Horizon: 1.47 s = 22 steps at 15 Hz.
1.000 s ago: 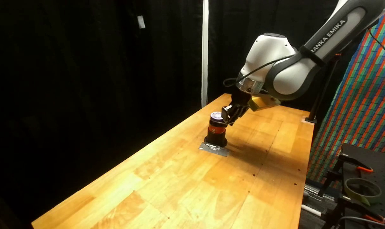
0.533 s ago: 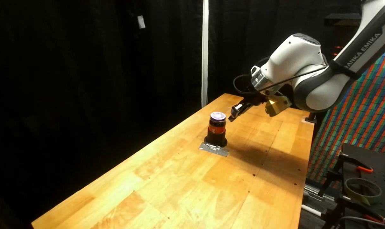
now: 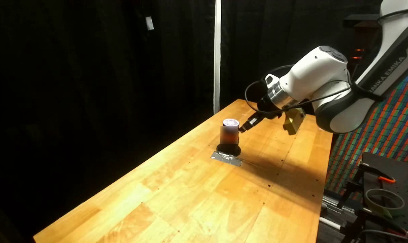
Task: Put a rubber band around the base of the cup
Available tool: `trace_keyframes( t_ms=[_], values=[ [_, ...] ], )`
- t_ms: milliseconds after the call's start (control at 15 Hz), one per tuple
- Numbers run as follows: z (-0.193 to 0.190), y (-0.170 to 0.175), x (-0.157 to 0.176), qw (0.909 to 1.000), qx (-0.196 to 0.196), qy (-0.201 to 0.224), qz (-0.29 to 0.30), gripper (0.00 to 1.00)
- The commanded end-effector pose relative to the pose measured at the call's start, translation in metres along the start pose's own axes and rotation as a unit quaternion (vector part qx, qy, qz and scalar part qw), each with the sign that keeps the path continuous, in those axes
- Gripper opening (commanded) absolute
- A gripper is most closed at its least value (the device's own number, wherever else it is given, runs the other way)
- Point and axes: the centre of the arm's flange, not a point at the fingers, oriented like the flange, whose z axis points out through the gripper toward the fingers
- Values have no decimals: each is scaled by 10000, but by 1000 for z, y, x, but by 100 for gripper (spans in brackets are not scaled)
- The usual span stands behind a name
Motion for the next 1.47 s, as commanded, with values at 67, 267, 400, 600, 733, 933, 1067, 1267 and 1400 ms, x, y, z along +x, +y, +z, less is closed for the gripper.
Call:
trace_keyframes(
  t_ms=[67, 267, 400, 600, 733, 933, 1067, 1267, 1400],
  values=[
    [19, -19, -22, 9994, -6, 57, -351, 7],
    [31, -16, -26, 9988, -150, 156, -450, 7],
    [33, -16, -25, 9978, -256, 363, -483, 6],
    [28, -13, -17, 9939, -398, 935, -420, 7],
    [20, -16, -17, 9903, -394, 1261, -420, 8],
    [17, -24, -26, 9876, -382, 1449, -475, 8],
    [18, -26, -30, 9857, -450, 1550, -492, 7],
    [19, -28, -39, 9821, -609, 1691, -569, 9],
    [18, -29, -42, 9787, -668, 1839, -616, 8]
  ],
)
